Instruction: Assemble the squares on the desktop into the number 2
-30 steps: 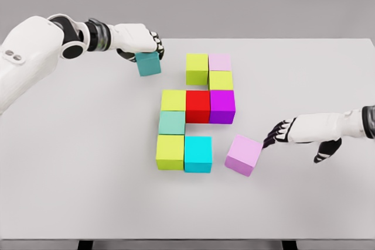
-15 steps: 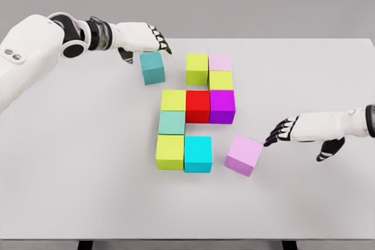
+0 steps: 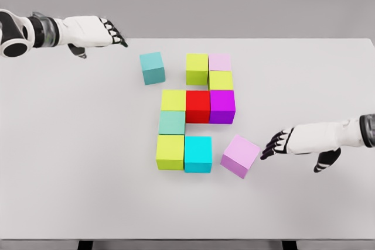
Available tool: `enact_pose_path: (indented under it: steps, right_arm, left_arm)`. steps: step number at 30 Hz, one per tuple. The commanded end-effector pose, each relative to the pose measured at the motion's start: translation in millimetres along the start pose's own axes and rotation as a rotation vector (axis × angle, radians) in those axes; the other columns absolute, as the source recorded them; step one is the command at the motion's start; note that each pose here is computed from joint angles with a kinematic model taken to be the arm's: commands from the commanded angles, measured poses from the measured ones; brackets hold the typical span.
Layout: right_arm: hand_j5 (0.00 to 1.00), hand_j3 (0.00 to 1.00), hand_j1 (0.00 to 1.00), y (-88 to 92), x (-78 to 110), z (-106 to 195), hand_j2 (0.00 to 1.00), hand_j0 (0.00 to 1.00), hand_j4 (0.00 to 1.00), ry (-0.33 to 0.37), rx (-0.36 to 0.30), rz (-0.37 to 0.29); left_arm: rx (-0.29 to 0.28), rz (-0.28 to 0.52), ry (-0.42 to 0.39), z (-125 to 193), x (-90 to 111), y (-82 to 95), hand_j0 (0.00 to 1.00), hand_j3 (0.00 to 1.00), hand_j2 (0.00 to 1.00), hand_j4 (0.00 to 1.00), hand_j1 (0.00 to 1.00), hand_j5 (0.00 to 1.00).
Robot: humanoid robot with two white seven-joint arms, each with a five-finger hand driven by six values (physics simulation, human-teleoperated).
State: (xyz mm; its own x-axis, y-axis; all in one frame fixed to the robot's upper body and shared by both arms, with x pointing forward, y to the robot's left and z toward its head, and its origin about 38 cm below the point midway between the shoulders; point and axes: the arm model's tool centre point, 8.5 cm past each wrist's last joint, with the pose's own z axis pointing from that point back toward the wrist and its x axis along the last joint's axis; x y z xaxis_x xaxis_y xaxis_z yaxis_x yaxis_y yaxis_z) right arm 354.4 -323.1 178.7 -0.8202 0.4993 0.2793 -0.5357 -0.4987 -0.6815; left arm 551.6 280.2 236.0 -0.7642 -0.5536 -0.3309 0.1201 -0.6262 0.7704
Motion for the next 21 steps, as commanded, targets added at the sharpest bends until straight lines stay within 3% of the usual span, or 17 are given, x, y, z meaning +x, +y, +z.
enact_pose_path:
  steps: [1, 5, 7, 13, 21]
  right_arm:
    - [1.00, 1.00, 1.00, 3.9, 1.4, -2.6, 1.00, 1.00, 1.00, -0.008, 0.008, -0.011]
    - [1.00, 1.00, 1.00, 2.9, 2.2, -4.8, 1.00, 1.00, 1.00, -0.014, 0.008, -0.008]
    - [1.00, 1.00, 1.00, 2.1, 3.1, -7.3, 1.00, 1.00, 1.00, -0.021, 0.005, -0.008]
    - [1.00, 1.00, 1.00, -4.4, 13.1, -16.0, 1.00, 1.00, 1.00, -0.060, -0.003, 0.011]
    - [1.00, 1.00, 1.00, -11.0, -2.2, -16.8, 1.00, 1.00, 1.00, -0.027, -0.021, 0.000]
  left_arm:
    - [-0.026, -0.030, 0.006, 3.2, -1.0, -4.3, 0.88, 0.88, 0.88, 0.88, 0.88, 0.88]
    - [-0.042, -0.034, -0.001, -0.2, 3.2, -11.1, 0.88, 0.88, 0.88, 0.88, 0.88, 0.88]
    - [-0.042, -0.034, -0.001, -0.2, 3.2, -11.1, 0.80, 0.80, 0.80, 0.80, 0.80, 0.80]
    - [-0.055, -0.026, 0.002, -1.7, 3.1, -16.6, 0.80, 0.80, 0.80, 0.80, 0.80, 0.80]
    - [-0.072, -0.022, 0.005, -20.2, 6.4, -14.0, 0.80, 0.80, 0.80, 0.80, 0.80, 0.80]
